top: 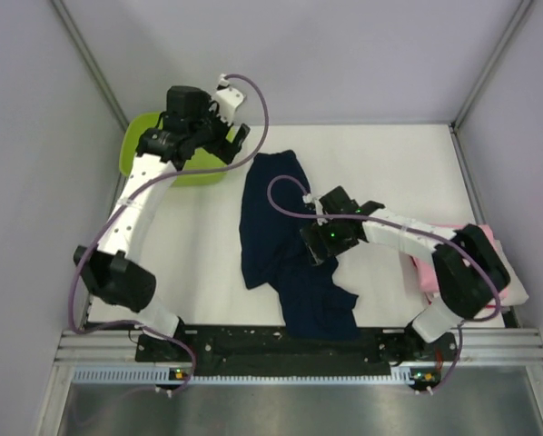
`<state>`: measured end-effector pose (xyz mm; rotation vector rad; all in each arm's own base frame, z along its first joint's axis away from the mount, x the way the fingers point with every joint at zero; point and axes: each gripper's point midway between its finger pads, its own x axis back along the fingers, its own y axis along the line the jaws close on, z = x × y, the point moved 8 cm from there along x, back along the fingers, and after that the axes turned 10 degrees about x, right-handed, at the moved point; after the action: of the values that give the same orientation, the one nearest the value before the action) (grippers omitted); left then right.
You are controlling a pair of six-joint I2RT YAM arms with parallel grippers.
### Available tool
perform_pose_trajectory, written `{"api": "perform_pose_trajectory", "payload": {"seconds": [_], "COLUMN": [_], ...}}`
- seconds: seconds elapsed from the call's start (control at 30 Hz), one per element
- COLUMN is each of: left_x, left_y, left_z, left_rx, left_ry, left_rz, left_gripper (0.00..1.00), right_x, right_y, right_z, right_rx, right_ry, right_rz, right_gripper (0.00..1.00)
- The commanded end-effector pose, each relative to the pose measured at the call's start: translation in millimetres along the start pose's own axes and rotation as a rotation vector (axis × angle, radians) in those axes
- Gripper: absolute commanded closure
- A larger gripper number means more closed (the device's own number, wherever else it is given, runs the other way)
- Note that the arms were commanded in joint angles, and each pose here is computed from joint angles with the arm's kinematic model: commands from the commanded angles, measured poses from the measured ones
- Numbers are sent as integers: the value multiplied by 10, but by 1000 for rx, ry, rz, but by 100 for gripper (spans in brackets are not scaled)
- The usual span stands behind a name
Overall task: Fold and stack the t-shirts
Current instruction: Move the tshirt to the center of the board
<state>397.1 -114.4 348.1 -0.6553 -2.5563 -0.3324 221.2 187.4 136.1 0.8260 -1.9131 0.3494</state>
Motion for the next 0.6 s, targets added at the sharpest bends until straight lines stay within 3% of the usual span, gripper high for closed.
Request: {"api": "perform_pose_trajectory", "payload": {"seconds": [0.0, 0.07, 0.13, 0.17, 0.3, 0.4, 0.5, 0.57], "left_x": [464, 541, 619, 649, 656, 497, 243, 63], "left_y": [-348, -459, -549, -581, -769, -968, -1234, -1425], "left_z": [268, 508, 725, 810, 1162, 1346, 1475, 1573], "left_rx": [-64, -64, -49, -50, -26, -40, -115, -180], "left_ry": [67, 172, 252, 269, 330, 370, 399, 428], "left_rz": [225, 322, 382, 403, 528, 558, 529, 484], "left_gripper": [5, 10, 17, 22, 31, 26, 17, 14], "right_x": [-324, -429, -506, -521, -396, -308, -282, -183], "right_y": [-21, 1, -72, -148, -657, -878, -940, -1040], "right_z": [47, -7, -94, -163, -795, -1511, -1894, -1868], "right_rx": [-109, -113, -116, -122, -146, -49, -38, -96], "right_ry": [74, 70, 69, 58, -92, -238, -253, -225], "right_rz": [47, -3, 7, 31, 141, 135, 122, 168], "right_gripper": [16, 40, 86, 100, 100, 99, 42, 31]}}
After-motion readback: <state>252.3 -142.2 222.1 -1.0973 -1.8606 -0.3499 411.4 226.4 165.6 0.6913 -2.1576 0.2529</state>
